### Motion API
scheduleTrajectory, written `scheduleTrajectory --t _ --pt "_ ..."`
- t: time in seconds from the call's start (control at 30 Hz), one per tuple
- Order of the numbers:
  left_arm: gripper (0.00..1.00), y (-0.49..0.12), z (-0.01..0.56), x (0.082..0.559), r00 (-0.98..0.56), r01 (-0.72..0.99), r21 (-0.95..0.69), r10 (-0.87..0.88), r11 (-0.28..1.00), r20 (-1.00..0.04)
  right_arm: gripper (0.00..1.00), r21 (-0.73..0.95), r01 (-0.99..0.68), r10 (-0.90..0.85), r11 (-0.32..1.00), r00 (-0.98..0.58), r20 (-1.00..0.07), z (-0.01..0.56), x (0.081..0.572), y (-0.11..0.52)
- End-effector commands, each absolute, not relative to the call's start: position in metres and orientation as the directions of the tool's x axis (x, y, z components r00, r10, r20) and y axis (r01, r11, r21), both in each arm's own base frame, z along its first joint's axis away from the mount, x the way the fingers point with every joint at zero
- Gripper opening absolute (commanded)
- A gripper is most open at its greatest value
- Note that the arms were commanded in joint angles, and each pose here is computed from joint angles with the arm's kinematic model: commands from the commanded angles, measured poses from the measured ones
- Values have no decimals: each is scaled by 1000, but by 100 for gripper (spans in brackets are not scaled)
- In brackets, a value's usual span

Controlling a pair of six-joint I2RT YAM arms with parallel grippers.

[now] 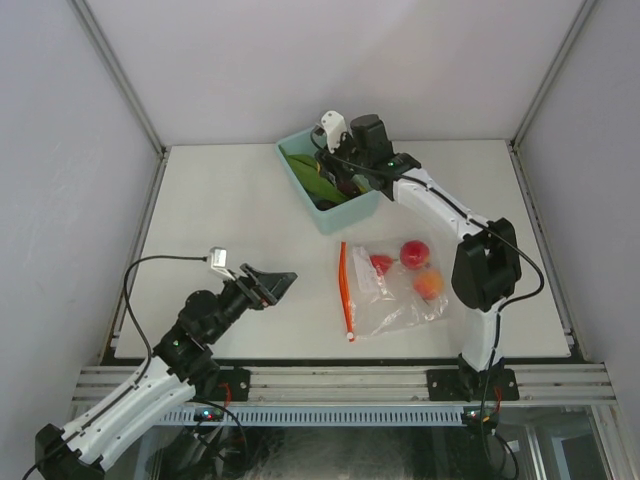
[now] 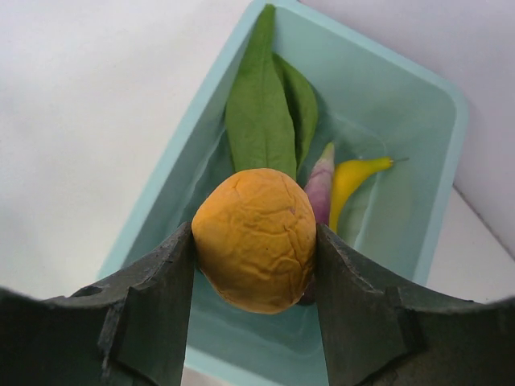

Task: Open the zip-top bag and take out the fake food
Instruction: Place the fake fruit in the bin.

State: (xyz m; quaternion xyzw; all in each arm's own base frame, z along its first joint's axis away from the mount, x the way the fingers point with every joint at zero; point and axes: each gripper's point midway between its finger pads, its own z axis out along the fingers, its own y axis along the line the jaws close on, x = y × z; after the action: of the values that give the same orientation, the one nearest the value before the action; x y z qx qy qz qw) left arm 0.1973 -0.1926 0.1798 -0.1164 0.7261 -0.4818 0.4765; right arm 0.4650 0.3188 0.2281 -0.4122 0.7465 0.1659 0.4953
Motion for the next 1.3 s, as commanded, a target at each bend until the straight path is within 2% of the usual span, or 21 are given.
scheduleTrajectory --t 0.0,0.23,0.4,0.5,0.63,0.83,1.1,1.27 --pt "100 -188 180 199 -497 279 -826 -663 489 -560 4 -231 -725 -417 649 -85 -905 258 489 324" --pt "100 -185 179 197 -493 278 -829 -668 485 -557 5 -248 -732 -453 634 -92 -887 239 498 326" --pt "100 -184 177 195 -499 271 -829 -666 489 -555 11 -246 -736 -467 630 -107 -878 228 504 328" --pt "100 -182 177 195 -493 266 -832 -672 488 -552 25 -249 -739 -479 626 -113 -871 218 506 330" --pt "100 -179 177 196 -486 255 -838 -685 483 -543 60 -259 -736 -499 625 -121 -858 208 509 328" --pt "100 -178 179 198 -478 230 -865 -723 446 -499 84 -262 -739 -509 620 -125 -852 208 510 324" --pt "100 -185 180 199 -480 260 -886 -745 383 -463 100 -244 -741 -484 626 -124 -866 232 503 314" --pt "100 -189 173 201 -504 238 -889 -733 391 -458 100 -246 -777 -499 580 -100 -861 265 480 306"
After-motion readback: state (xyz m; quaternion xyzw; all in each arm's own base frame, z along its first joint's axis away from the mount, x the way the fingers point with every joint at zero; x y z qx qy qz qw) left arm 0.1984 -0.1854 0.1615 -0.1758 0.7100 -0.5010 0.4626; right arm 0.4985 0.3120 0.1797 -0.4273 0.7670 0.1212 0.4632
